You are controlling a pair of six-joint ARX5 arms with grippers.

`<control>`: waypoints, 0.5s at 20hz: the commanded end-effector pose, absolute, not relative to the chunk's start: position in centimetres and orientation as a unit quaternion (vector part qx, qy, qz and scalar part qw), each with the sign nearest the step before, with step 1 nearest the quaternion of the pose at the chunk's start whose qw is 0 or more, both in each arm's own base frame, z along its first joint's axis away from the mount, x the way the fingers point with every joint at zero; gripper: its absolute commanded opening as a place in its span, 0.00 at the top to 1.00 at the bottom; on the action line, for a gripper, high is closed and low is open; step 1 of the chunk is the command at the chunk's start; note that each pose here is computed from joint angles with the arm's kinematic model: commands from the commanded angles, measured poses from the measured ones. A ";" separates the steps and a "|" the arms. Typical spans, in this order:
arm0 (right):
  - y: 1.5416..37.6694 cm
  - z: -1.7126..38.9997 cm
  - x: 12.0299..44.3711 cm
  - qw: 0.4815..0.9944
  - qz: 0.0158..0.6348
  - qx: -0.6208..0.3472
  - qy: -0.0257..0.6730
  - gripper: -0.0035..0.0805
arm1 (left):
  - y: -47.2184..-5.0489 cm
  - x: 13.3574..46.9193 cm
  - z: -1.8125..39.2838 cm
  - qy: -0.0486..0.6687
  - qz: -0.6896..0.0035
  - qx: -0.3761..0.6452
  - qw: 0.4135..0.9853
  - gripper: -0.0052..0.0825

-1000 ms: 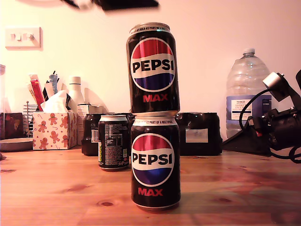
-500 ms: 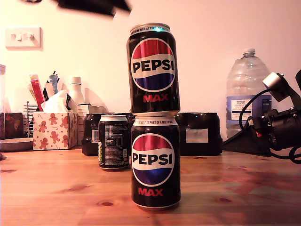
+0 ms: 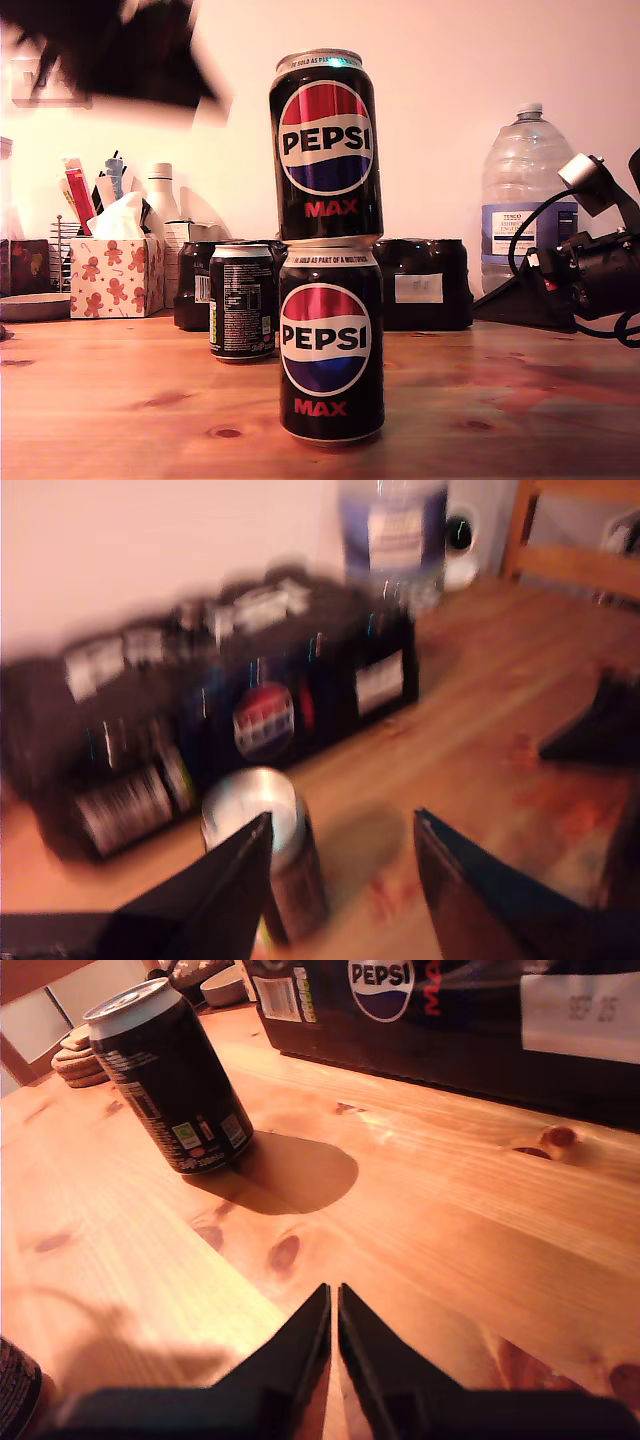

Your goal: Stack up the Pepsi cans on top of each other

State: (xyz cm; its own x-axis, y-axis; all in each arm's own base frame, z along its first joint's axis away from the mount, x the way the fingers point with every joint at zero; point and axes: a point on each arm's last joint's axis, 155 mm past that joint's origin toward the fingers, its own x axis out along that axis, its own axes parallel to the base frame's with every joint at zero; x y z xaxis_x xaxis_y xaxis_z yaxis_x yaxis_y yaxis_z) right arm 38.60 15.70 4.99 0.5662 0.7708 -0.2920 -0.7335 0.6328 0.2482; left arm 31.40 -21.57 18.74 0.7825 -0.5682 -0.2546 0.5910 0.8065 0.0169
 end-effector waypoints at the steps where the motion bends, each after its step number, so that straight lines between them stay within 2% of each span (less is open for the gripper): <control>1: 16.0 5.6 38.6 0.883 0.431 0.047 0.181 0.97 | -21.1 31.0 17.8 0.111 -0.305 0.039 0.945 0.49; 4: 16.0 5.6 38.6 0.883 0.431 0.046 0.181 0.97 | -20.6 30.2 15.0 0.150 -0.303 0.044 0.940 0.49; 10: 16.0 5.6 38.6 0.883 0.431 0.047 0.181 0.97 | -20.5 30.2 14.7 0.158 -0.300 0.044 0.940 0.49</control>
State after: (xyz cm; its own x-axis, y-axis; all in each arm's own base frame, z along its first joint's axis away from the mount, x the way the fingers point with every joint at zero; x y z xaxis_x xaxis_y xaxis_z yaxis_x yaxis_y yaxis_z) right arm 38.62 15.70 5.00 0.5666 0.7706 -0.2919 -0.7334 0.6331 0.2478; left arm 30.26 -20.59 14.75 0.7684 -0.5515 -0.3246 0.5804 0.8143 -0.0095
